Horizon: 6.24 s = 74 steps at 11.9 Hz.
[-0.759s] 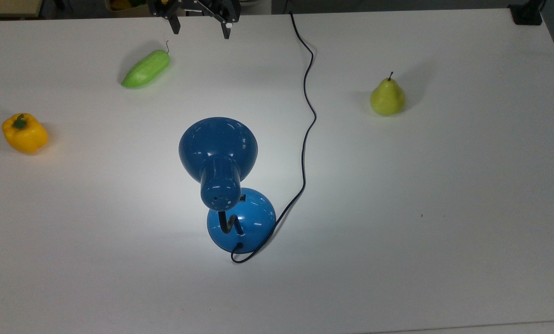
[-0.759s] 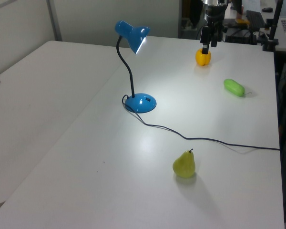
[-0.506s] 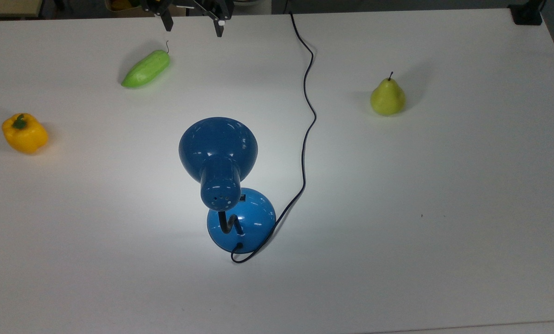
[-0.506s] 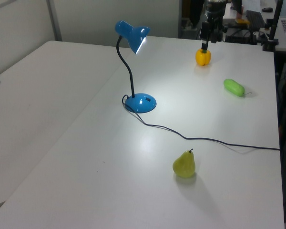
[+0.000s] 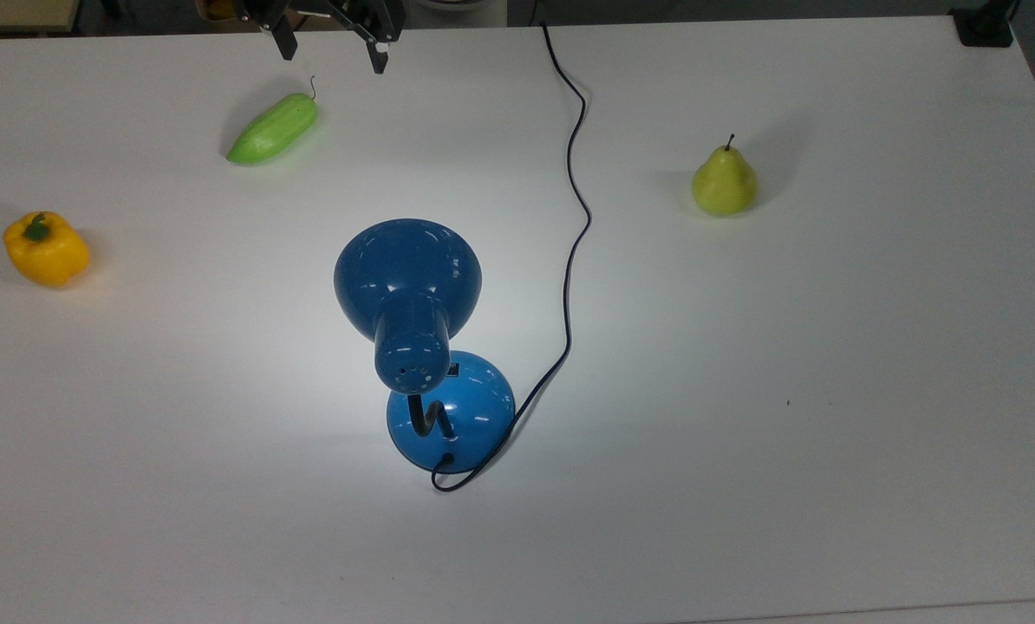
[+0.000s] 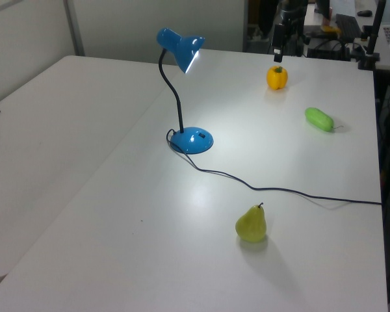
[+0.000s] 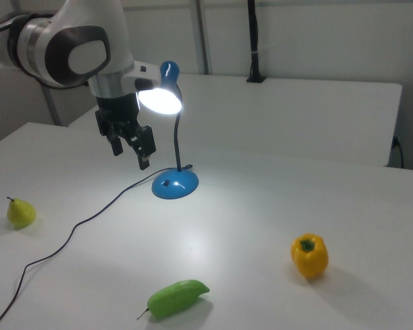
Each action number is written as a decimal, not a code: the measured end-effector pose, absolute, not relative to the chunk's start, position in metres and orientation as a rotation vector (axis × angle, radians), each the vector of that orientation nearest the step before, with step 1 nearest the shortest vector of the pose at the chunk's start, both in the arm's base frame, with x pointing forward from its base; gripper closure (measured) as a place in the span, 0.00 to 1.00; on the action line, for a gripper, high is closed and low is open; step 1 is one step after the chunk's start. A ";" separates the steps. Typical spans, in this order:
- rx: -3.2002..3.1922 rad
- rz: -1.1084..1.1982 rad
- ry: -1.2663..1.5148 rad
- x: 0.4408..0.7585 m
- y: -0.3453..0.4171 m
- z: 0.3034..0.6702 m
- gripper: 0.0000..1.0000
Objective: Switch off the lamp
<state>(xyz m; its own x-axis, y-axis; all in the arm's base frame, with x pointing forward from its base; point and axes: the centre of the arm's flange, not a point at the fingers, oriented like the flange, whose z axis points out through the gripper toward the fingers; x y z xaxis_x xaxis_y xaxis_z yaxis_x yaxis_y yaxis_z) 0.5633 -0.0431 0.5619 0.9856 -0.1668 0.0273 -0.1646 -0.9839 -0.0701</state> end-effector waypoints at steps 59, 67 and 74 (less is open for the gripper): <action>-3.000 -0.662 -0.026 0.697 0.087 0.320 0.99; -3.082 -0.196 0.028 0.644 0.058 0.432 0.99; -3.080 0.052 0.118 0.587 0.012 0.509 0.61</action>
<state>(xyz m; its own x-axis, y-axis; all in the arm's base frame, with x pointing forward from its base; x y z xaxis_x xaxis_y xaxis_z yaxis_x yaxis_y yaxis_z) 0.5866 0.0119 0.5092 0.9965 -0.0756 -0.0357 -0.0776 -0.9953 -0.0580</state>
